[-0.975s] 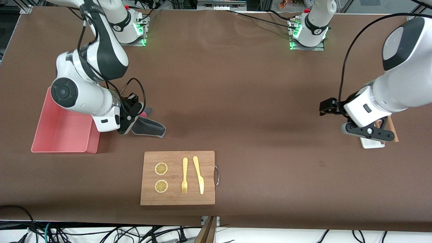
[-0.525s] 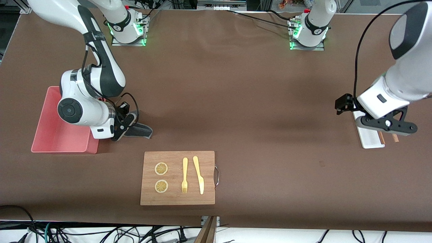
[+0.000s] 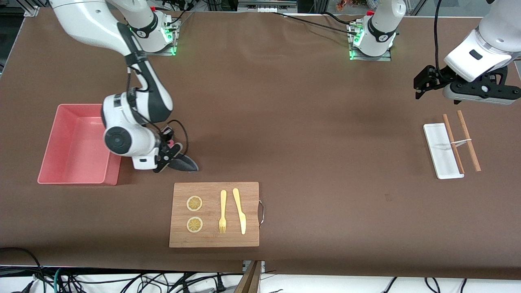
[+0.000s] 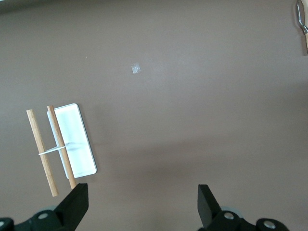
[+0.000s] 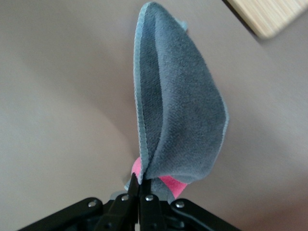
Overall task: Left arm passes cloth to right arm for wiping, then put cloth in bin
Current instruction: 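Wipe the cloth back and forth over the table with the right gripper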
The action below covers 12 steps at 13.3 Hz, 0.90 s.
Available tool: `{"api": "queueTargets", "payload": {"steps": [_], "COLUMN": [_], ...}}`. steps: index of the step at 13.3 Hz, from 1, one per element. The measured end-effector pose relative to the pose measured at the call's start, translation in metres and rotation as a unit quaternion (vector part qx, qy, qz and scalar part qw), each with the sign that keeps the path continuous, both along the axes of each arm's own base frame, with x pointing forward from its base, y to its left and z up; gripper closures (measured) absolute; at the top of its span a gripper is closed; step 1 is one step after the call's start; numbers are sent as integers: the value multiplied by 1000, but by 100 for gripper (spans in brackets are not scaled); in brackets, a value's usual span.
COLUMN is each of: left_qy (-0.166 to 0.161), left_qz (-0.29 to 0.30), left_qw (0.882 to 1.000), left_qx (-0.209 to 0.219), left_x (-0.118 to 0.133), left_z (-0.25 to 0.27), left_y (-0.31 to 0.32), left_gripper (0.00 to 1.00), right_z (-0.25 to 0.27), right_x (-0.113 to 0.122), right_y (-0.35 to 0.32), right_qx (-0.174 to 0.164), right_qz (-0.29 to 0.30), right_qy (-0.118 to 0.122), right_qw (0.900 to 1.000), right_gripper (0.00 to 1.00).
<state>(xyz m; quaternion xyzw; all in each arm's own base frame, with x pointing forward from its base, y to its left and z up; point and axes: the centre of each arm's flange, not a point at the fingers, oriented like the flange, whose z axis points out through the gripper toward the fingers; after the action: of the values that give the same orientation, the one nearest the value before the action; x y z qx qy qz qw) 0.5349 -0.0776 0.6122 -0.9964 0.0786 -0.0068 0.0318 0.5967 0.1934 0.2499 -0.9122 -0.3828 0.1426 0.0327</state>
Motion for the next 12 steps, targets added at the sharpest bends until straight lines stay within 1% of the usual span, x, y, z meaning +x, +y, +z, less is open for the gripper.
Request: {"api": "queueTargets", "payload": {"steps": [3, 6, 8, 10, 12], "left_qy": [4, 4, 4, 4, 4], "left_qz": [9, 10, 9, 8, 8], "left_qw": [1000, 1000, 1000, 1000, 1000], "left_qx": [0, -1, -1, -1, -1], "left_x": [2, 2, 2, 2, 2], "left_z": [-3, -3, -3, -4, -4], "left_y": [10, 11, 10, 8, 8], "left_gripper": [0, 0, 0, 0, 0], "right_z": [13, 23, 27, 34, 46], "right_x": [-15, -36, -52, -70, -84], "right_y": [67, 126, 162, 198, 225], "right_qx": [-8, -7, -4, 8, 14], "right_qz": [-40, -89, -125, -160, -182], "right_qy": [-16, -20, -15, -4, 6], "right_qw": [999, 996, 992, 987, 983], "right_gripper": [98, 98, 98, 98, 98]}}
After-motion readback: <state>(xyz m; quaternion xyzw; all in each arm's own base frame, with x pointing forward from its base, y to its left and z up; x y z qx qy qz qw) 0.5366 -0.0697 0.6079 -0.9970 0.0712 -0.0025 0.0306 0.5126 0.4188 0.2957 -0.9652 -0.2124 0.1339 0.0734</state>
